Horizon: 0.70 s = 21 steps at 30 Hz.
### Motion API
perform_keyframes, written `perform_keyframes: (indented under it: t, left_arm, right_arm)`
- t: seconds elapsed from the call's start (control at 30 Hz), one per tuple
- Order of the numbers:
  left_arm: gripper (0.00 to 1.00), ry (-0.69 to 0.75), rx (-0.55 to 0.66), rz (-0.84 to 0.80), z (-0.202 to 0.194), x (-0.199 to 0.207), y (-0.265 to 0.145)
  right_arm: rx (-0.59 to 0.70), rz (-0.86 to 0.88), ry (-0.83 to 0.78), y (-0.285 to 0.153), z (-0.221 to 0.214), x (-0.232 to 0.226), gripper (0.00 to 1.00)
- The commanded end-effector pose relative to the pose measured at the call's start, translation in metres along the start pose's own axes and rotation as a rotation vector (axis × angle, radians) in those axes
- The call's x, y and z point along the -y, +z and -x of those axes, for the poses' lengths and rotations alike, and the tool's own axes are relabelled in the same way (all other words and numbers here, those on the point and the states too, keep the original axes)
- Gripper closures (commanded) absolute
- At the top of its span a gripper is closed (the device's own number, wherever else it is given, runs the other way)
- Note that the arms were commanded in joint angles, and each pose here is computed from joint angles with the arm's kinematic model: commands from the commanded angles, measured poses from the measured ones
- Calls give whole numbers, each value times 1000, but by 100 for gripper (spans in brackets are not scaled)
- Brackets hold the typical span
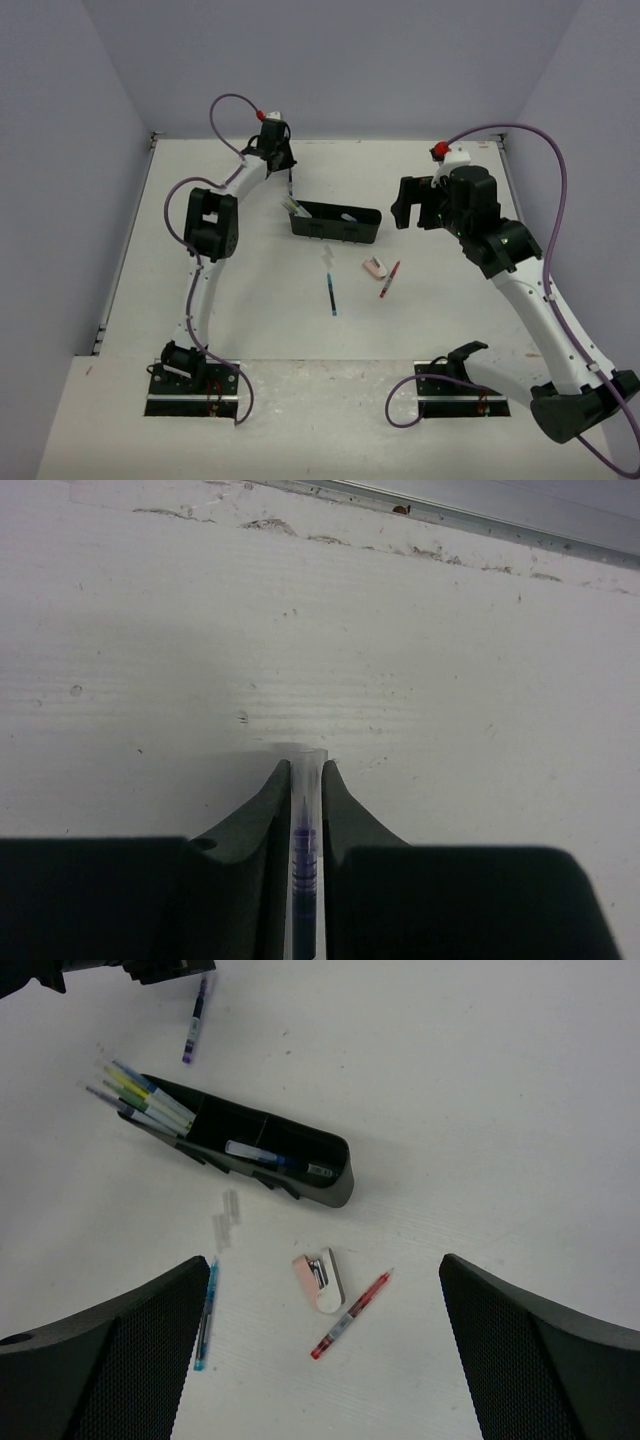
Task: Sort the stationery into containers
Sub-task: Pick up the pen from the center of the board.
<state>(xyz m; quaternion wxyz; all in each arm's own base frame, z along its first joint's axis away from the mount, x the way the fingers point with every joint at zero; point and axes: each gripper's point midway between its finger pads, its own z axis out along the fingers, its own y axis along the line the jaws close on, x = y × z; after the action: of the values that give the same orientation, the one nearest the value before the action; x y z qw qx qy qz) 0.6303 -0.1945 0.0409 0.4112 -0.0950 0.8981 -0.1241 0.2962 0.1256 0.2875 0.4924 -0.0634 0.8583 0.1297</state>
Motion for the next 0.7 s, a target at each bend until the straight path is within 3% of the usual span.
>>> perform_keyframes:
  t: [0.0, 0.47, 0.67]
  left_arm:
    - [100, -54, 113, -132, 57, 43, -33]
    - [100, -118, 269, -291, 141, 70, -93]
    - [100, -125, 244, -284, 135, 61, -92]
  right_arm:
    - [24, -5, -16, -4, 6, 1, 1]
    - [-50, 117, 107, 5, 8, -30, 2]
    - [-48, 127, 123, 6, 16, -34, 2]
